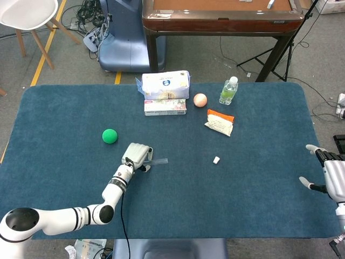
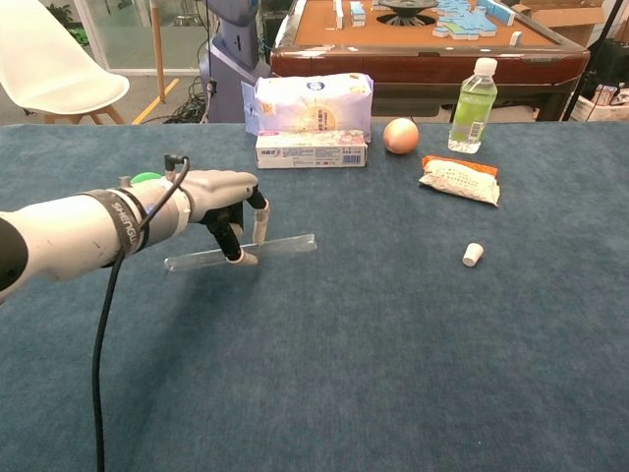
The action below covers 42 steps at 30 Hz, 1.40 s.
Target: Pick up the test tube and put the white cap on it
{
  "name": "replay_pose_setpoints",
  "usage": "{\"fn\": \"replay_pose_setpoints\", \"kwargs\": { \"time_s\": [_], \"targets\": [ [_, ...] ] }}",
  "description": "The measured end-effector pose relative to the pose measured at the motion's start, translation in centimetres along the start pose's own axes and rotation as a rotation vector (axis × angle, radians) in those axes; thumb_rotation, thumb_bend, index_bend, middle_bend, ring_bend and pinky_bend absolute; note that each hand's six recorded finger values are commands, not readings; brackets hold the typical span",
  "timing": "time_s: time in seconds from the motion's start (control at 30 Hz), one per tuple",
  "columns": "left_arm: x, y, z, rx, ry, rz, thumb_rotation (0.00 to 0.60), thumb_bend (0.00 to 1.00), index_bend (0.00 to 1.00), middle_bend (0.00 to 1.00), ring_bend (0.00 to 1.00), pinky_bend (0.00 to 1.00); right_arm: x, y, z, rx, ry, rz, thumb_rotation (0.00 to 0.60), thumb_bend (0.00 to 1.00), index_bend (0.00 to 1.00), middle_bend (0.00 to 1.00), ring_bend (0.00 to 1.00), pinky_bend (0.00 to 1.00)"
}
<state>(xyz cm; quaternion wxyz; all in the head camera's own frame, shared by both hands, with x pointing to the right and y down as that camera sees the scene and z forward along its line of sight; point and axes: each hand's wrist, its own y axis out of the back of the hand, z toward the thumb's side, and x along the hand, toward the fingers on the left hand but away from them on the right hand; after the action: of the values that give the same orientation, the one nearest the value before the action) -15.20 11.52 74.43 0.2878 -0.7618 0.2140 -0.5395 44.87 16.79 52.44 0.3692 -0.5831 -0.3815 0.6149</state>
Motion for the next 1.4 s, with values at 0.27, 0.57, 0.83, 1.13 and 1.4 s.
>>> {"fn": "replay_pose_setpoints", "kwargs": {
  "time_s": [0.27,0.57,0.83,1.13,1.4],
  "targets": [
    [-2.1,2.0,-0.3,-0.044,-0.07,0.052,0.6,0.28,0.62,1.0,1.0,1.0,-0.9,-0.7,1.5,0.037,0.046,0.045,0.6,0.18,0.23,0.45,0.53,0.47],
    [-5.5,3.5,-0.8,-0.04,-0.146,0.106,0.6,0.28,0.63,1.0,1.0,1.0,-3.2,-2.0,5.6,0.067,0.18,0.149,0.6,0.44,0.23,0.86,0.97,0.99],
    [-7.3,4.2,-1.5,0.004,-0.157,0.142,0.6,0.28,0.64,1.0,1.0,1.0,-5.3,-5.5,9.8,0.072,0.298,0.35,0.6,0.65,0.22,1.0,1.0,1.0],
    [-8.7,4.3,-2.4,0.028,-0.148,0.137,0.6,0.28,0.64,1.0,1.0,1.0,-8.7,-10.8,13.6,0.022,0.321,0.524,0.6,0.69,0.22,1.0,1.0,1.0],
    [-9.2,4.2,-2.8,0.03,-0.144,0.138,0.6,0.28,0.64,1.0,1.0,1.0,-10.8,-13.3,15.1,-0.003,0.293,0.577,0.6,0.69,0.22,1.0,1.0,1.0]
  ]
}}
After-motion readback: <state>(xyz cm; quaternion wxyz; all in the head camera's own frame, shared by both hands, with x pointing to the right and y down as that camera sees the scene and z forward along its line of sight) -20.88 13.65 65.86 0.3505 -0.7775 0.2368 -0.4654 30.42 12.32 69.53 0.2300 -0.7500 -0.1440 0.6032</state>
